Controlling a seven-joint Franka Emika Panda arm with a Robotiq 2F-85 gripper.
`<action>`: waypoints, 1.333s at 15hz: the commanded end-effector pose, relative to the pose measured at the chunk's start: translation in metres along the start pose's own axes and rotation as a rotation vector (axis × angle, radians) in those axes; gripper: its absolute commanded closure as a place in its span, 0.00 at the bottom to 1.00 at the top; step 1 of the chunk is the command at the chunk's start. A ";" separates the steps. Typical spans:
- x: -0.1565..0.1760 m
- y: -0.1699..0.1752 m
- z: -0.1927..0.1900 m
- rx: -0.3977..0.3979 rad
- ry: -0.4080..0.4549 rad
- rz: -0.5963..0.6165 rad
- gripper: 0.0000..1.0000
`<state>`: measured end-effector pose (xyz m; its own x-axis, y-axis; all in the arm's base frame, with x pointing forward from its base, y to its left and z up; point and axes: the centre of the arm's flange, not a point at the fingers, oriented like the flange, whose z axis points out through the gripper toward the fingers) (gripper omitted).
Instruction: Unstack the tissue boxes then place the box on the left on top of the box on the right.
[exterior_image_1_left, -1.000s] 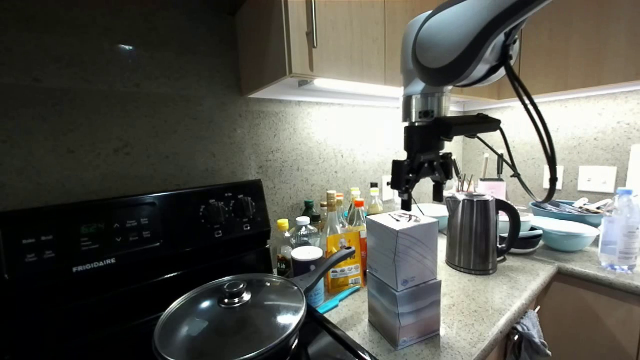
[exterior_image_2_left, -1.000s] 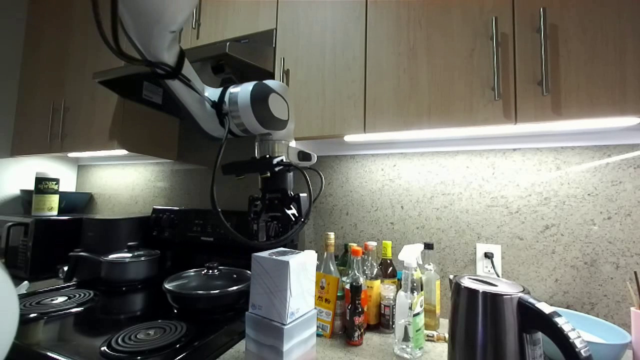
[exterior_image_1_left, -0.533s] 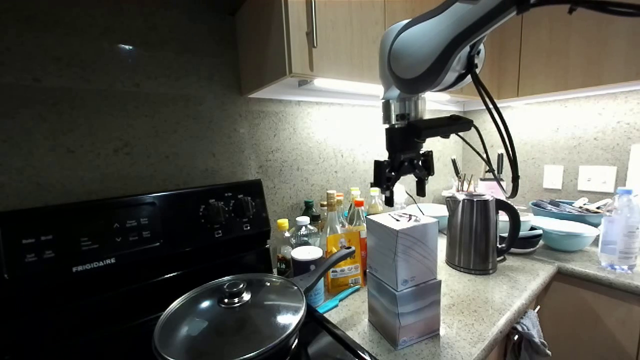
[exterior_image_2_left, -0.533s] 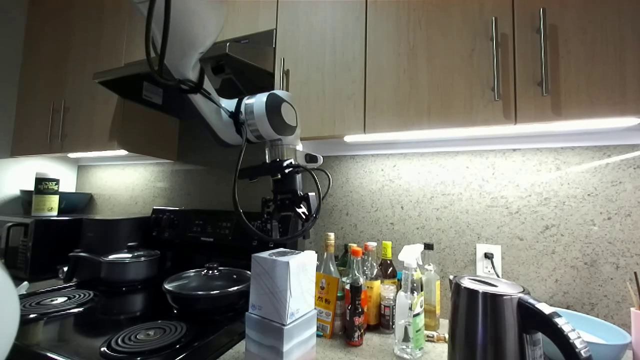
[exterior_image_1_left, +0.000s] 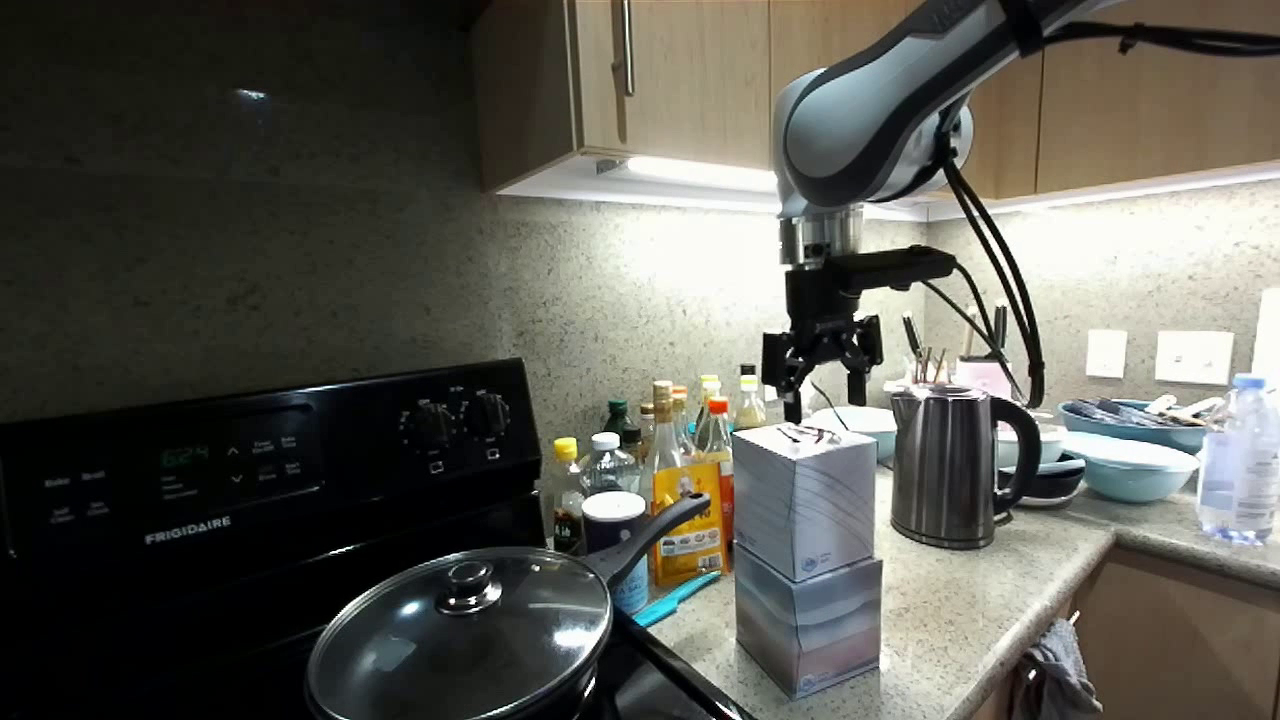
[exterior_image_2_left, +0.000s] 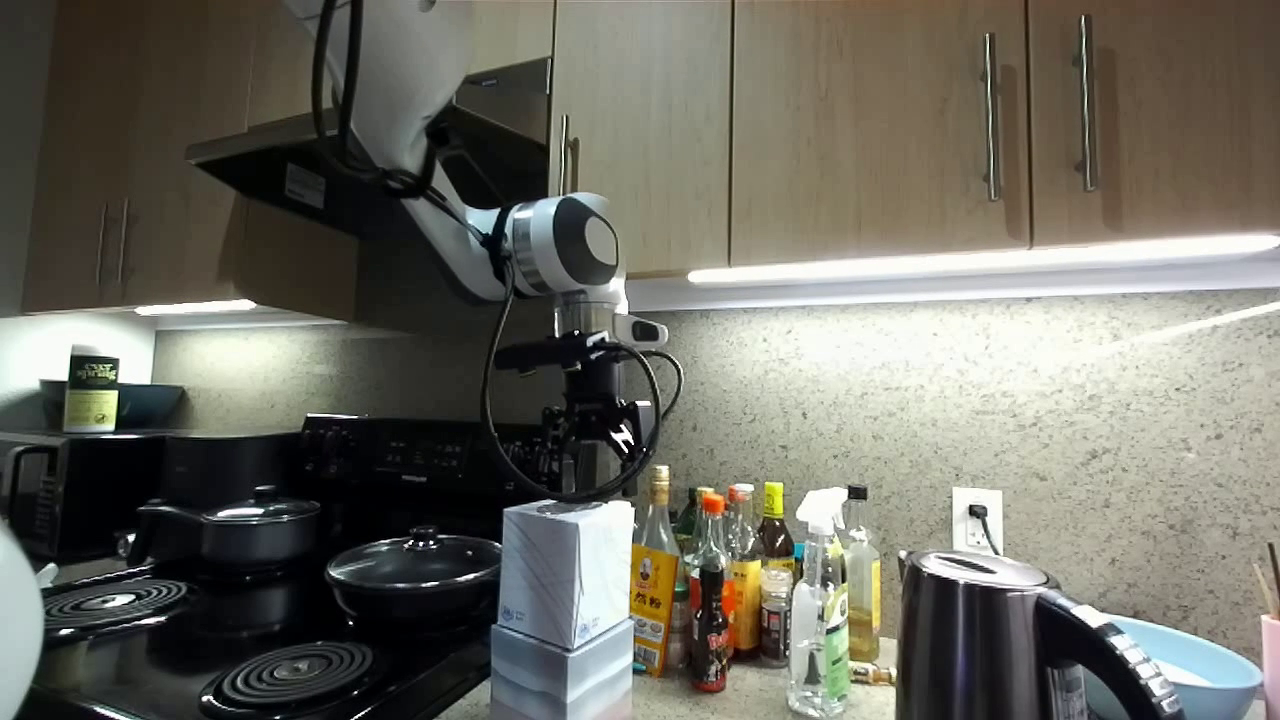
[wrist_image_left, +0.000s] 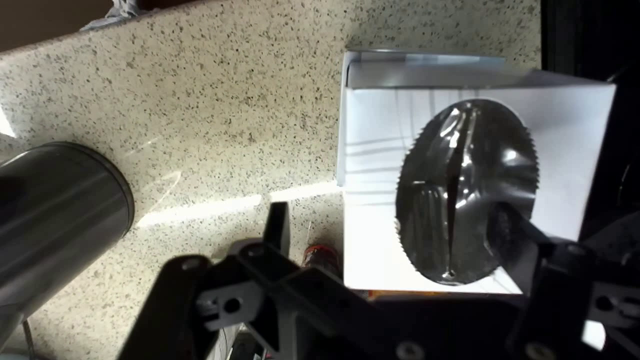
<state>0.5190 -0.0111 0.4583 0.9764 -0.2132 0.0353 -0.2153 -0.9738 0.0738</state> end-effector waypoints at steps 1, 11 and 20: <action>0.005 0.013 0.015 0.049 -0.057 0.013 0.00; 0.007 0.016 0.028 0.098 -0.093 0.049 0.79; -0.016 0.076 0.000 0.075 -0.026 0.116 0.97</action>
<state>0.5167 -0.0554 0.4508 0.9494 -0.3140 -0.0019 -0.3140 -0.9493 -0.0135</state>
